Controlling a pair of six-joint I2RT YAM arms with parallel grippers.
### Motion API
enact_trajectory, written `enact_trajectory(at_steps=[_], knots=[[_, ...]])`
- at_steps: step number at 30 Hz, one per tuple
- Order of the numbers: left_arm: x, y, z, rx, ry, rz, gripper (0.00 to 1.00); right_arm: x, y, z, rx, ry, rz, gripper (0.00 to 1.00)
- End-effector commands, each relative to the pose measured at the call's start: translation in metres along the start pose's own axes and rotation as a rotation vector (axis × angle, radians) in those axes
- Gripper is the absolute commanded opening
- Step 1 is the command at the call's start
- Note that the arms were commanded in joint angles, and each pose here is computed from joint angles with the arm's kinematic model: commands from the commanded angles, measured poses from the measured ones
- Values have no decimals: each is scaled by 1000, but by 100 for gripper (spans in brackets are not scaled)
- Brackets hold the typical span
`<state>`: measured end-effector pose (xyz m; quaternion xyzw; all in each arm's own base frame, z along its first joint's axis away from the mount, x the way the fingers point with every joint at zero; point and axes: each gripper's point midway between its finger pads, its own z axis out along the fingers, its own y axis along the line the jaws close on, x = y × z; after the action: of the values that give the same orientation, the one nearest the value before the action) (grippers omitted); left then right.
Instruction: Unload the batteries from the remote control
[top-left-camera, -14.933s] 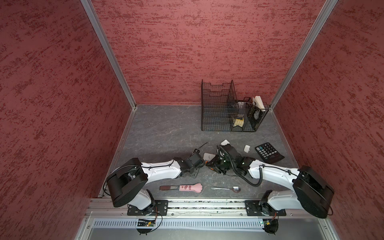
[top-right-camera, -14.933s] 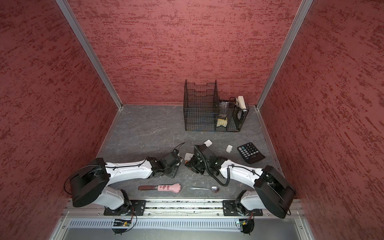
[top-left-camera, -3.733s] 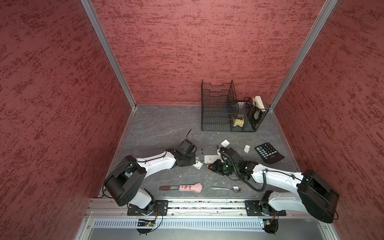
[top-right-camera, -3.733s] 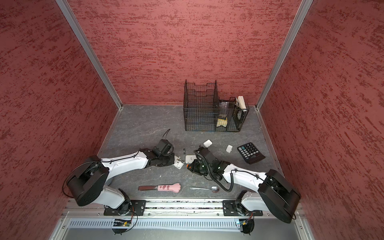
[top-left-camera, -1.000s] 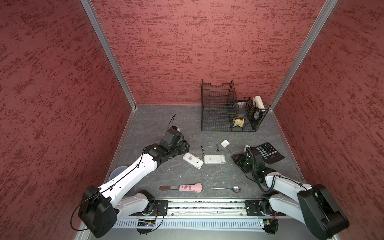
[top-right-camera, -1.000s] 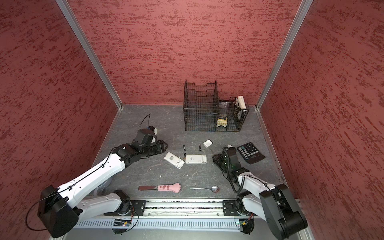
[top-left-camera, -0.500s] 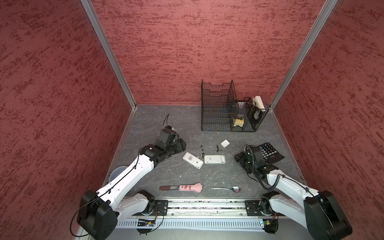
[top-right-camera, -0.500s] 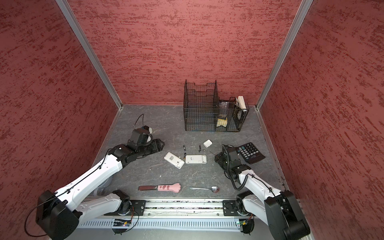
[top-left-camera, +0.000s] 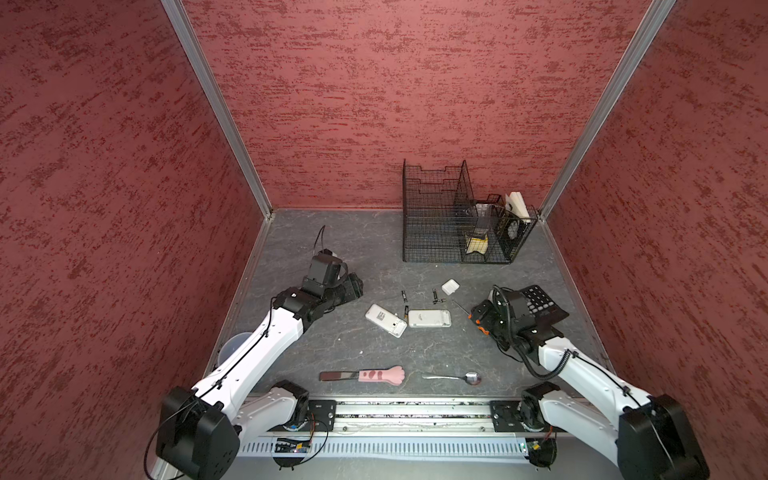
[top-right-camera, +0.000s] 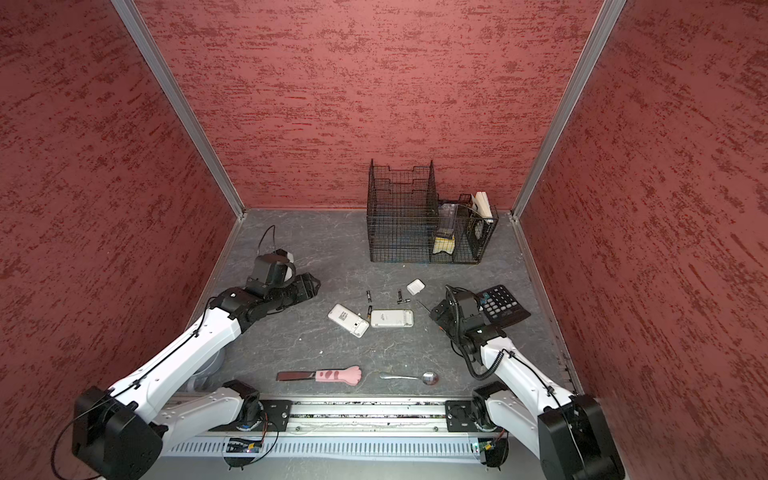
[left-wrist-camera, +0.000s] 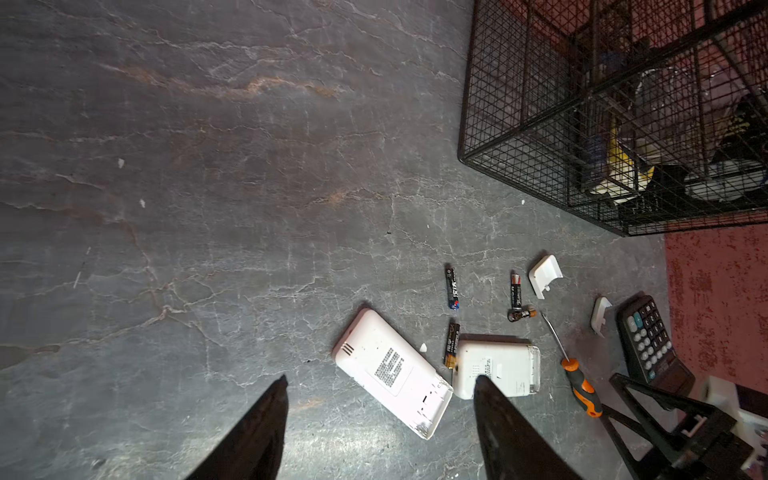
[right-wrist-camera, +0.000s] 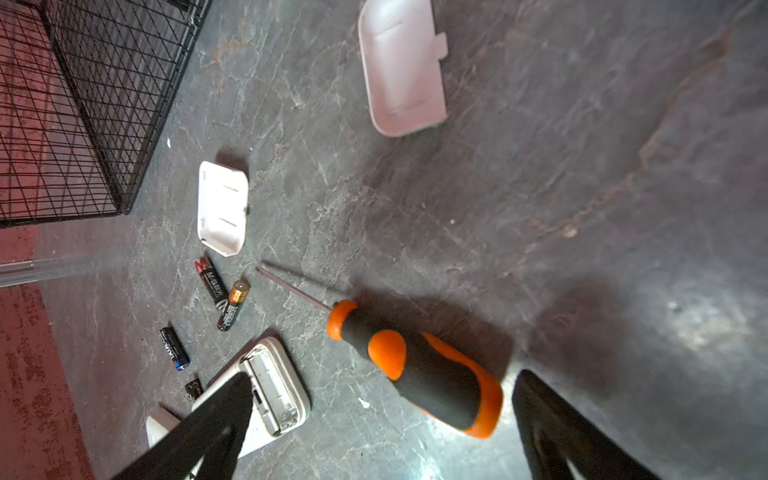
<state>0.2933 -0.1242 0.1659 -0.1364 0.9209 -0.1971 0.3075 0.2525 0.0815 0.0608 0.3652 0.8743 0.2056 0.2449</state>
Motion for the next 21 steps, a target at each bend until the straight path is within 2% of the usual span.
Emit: enact_trajectory(at_steps=[1, 3, 4, 6, 11, 16, 21], knots=[[0, 18, -1, -54, -7, 6, 72, -23, 2, -17, 39, -102, 19, 99], [-8, 33, -2, -110, -39, -8, 74, -31, 7, -22, 35, -139, -2, 99], [-14, 43, -4, -149, -64, -21, 78, -36, 11, -24, 26, -162, -26, 99], [-26, 59, -9, -212, -116, -31, 100, -47, 22, -29, -8, -213, -83, 99], [-64, 97, -28, -380, -281, -54, 100, -89, 53, -53, -32, -424, -291, 99], [-100, 111, -42, -499, -477, 134, 99, -122, 70, -71, -11, -643, -462, 99], [-115, 136, -17, -472, -544, 161, 100, -137, 63, -70, 31, -809, -558, 99]])
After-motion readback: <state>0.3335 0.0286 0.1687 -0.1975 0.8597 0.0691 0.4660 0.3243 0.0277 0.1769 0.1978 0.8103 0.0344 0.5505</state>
